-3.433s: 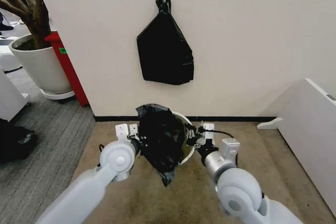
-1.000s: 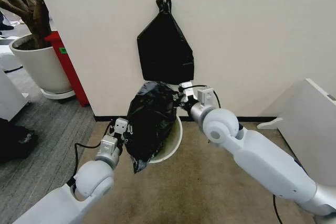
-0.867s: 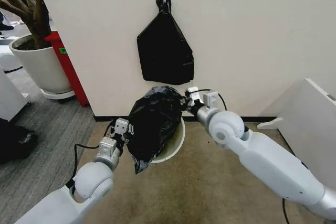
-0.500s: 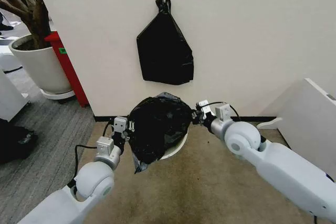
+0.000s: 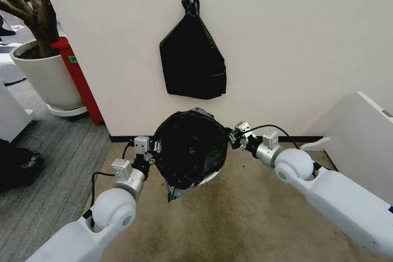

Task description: Place the garbage bag over the trash bin.

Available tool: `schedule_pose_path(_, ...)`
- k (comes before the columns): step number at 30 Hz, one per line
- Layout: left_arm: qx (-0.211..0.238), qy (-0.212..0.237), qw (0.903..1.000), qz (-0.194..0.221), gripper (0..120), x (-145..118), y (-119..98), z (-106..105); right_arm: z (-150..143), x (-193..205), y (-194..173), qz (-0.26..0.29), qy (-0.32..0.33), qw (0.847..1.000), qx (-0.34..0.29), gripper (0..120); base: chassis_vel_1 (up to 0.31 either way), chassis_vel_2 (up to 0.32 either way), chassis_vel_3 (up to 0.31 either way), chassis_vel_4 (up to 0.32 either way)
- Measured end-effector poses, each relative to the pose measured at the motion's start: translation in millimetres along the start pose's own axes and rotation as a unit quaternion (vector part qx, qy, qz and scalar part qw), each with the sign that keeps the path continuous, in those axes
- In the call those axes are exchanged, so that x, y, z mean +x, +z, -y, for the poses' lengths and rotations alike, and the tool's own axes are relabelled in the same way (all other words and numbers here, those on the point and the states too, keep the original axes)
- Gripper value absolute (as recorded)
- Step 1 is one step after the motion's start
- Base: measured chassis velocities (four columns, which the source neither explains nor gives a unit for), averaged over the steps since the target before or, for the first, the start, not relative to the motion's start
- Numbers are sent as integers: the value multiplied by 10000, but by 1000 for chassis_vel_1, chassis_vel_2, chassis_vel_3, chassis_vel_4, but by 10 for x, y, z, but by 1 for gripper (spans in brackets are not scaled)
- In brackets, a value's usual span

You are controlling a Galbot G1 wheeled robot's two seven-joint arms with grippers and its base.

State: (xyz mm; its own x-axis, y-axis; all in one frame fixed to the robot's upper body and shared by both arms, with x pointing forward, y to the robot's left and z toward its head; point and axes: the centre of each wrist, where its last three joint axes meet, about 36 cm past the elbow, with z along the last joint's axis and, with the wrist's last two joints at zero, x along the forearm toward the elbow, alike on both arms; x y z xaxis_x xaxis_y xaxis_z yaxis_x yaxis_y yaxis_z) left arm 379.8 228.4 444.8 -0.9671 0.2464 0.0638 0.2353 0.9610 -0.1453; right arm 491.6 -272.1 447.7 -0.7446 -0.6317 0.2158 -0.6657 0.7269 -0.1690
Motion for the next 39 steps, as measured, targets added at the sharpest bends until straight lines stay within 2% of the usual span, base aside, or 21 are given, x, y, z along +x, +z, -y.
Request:
schedule_pose_path(5,224,-104,9997,-46,2,-62,-13,-13,15,107,-18,14,42,10000,-84,7,0,0,0,0)
schedule_pose_path(9,469,-258,9985,-119,2,-139,-23,-30,22,201,-35,44,70,9995,-313,20,0,0,0,0)
schedule_pose_path(13,577,-346,9976,-161,2,-172,13,-59,65,244,-58,79,144,9980,-617,37,0,0,0,0)
schedule_pose_path(14,577,-346,9976,-161,2,-172,13,-59,65,244,-58,79,144,9980,-617,37,0,0,0,0)
schedule_pose_path(18,629,-367,9972,-193,2,-169,39,-71,140,262,-57,69,227,9955,-913,52,0,0,0,0)
schedule_pose_path(21,645,-422,9968,-219,2,-177,63,-95,172,288,-130,28,647,9916,-1123,67,0,0,0,0)
schedule_pose_path(24,698,-468,9962,-242,2,-184,68,-100,111,321,-233,-44,1008,9860,-1327,74,0,0,0,0)
schedule_pose_path(26,789,-525,9951,-275,2,-196,62,-100,10,385,-338,-114,1311,9785,-1588,81,0,0,0,0)
schedule_pose_path(28,910,-643,9932,-345,2,-230,61,-102,-256,525,-571,-292,1800,9572,-2249,93,0,0,0,0)
schedule_pose_path(29,910,-643,9932,-345,2,-230,61,-102,-256,525,-571,-292,1800,9572,-2249,93,0,0,0,0)
schedule_pose_path(30,937,-676,9927,-358,2,-241,61,-103,-327,561,-625,-331,1867,9509,-2446,94,0,0,0,0)
schedule_pose_path(31,988,-741,9916,-387,2,-263,60,-101,-482,625,-729,-388,1904,9379,-2872,98,0,0,0,0)
schedule_pose_path(34,1225,-900,9871,-512,2,-334,34,-54,-964,770,-939,-430,1612,9055,-3901,100,0,0,0,0)
schedule_pose_path(35,1225,-900,9871,-512,2,-334,34,-54,-964,770,-939,-430,1612,9055,-3901,100,0,0,0,0)
schedule_pose_path(38,1439,-1016,9826,-593,2,-402,-2,6,-1283,854,-1076,-319,1337,8820,-4508,100,0,0,0,0)
schedule_pose_path(39,1544,-1064,9803,-625,2,-435,-20,44,-1446,872,-1126,-299,1262,8668,-4816,100,0,0,0,0)
